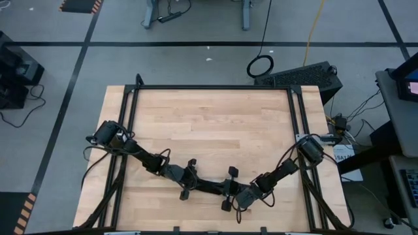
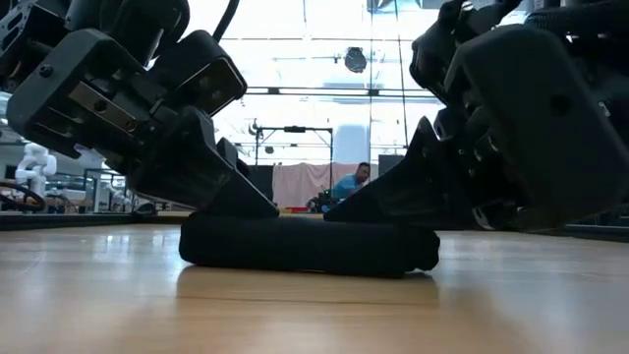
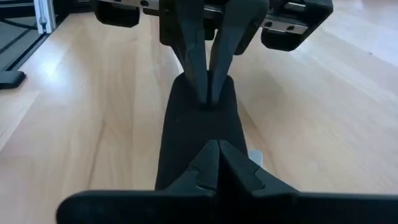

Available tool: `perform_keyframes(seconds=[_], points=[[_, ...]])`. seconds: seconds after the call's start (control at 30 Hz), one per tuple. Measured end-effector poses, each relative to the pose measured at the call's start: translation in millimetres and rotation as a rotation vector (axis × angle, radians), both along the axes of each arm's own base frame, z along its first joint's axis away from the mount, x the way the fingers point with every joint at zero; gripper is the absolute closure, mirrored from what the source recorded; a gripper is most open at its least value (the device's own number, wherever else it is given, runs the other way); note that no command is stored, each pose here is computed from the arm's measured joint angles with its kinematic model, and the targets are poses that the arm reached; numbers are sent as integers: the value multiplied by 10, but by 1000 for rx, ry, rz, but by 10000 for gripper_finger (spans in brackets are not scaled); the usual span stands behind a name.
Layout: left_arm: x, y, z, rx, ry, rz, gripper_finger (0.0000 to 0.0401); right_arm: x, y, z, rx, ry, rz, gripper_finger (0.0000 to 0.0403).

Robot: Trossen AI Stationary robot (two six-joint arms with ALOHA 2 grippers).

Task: Roll napkin
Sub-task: Roll the black napkin

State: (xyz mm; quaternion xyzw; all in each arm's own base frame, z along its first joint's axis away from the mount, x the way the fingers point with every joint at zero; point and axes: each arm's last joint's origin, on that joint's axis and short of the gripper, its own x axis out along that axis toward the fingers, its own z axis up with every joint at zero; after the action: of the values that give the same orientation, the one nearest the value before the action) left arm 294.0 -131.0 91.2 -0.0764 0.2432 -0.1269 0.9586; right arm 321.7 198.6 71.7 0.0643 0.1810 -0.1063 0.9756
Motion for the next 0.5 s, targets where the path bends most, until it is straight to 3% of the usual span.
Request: perform_keyframes(seconds=[0.5], points=[[-22,73,442,-3,-90,-12,375,32,-21,446,-95,-78,53,403]])
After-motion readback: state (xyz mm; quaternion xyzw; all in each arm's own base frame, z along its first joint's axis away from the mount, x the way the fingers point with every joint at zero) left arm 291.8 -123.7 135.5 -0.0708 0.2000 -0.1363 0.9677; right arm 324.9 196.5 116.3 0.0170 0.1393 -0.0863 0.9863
